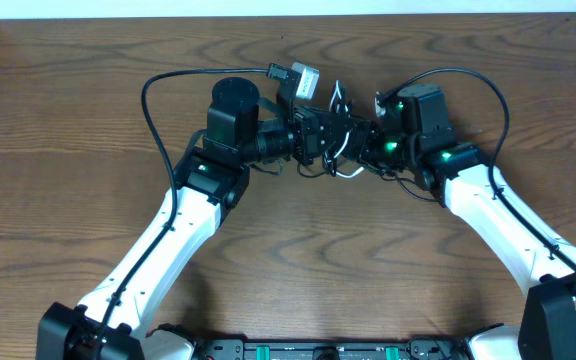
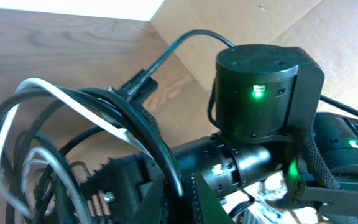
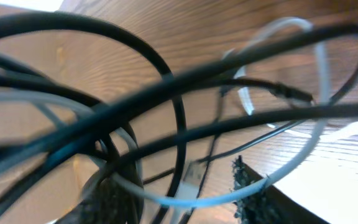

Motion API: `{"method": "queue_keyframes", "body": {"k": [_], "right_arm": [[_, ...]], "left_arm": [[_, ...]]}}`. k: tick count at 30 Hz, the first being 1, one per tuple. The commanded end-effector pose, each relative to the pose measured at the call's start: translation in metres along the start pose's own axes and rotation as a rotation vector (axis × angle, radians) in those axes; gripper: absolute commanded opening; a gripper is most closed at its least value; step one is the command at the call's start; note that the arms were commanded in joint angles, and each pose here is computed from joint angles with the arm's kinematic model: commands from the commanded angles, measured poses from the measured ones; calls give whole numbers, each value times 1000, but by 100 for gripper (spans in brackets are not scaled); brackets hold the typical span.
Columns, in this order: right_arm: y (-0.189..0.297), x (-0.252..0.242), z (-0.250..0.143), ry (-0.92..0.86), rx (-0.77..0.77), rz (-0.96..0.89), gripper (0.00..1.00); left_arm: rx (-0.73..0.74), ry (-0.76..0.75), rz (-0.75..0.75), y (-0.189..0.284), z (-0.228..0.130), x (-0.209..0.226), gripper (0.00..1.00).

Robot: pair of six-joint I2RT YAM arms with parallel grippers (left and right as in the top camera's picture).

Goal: Untangle cables

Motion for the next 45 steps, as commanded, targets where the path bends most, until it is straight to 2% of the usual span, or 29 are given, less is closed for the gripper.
{"method": "queue_keyframes", "body": {"k": [1,5,9,15,23,27,30,32,36,39,41,42,45], "right_arm": [[-4,-29,16,-31,-203,-212,47],[3,-46,22,-56,-283,-335,46],[14,-67,25,-80,-360,-500,40],[37,-93,30,-71,-507,-752,41],[33,-88,33,126,-419,-746,37],[43,-94,40,118,-472,-804,33],[47,-97,47,90,-480,-788,39],[46,-94,49,89,-431,-717,40],[39,-70,48,218,-248,-433,40],[50,-66,55,243,-291,-412,38],[59,-67,59,239,-332,-433,38],[68,-64,60,257,-340,-418,36],[81,-50,56,312,-319,-318,20]], "left_arm": [[7,-27,-169,5,8,-24,8],[6,-30,-176,6,9,-23,8],[-37,-57,-152,15,18,-16,7],[-117,-52,-27,48,34,18,8],[-144,-20,126,82,34,54,7],[-112,59,317,94,20,78,7],[-58,114,449,101,5,92,7],[-7,149,520,103,-7,98,7],[68,207,535,102,-23,99,8],[138,160,582,106,-33,101,8],[173,173,711,113,-40,110,8],[218,188,881,125,-47,119,7],[259,242,1091,143,-57,127,7]]}}
Point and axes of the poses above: each gripper's point midway between its finger pads, its own y axis back along the fingers, its own x axis along the line the jaws close on, z = x × y, the point moved 8 cm from there along y, back along the fingers, and after that the axes turned 13 degrees about -y, right-handed, at the moved point
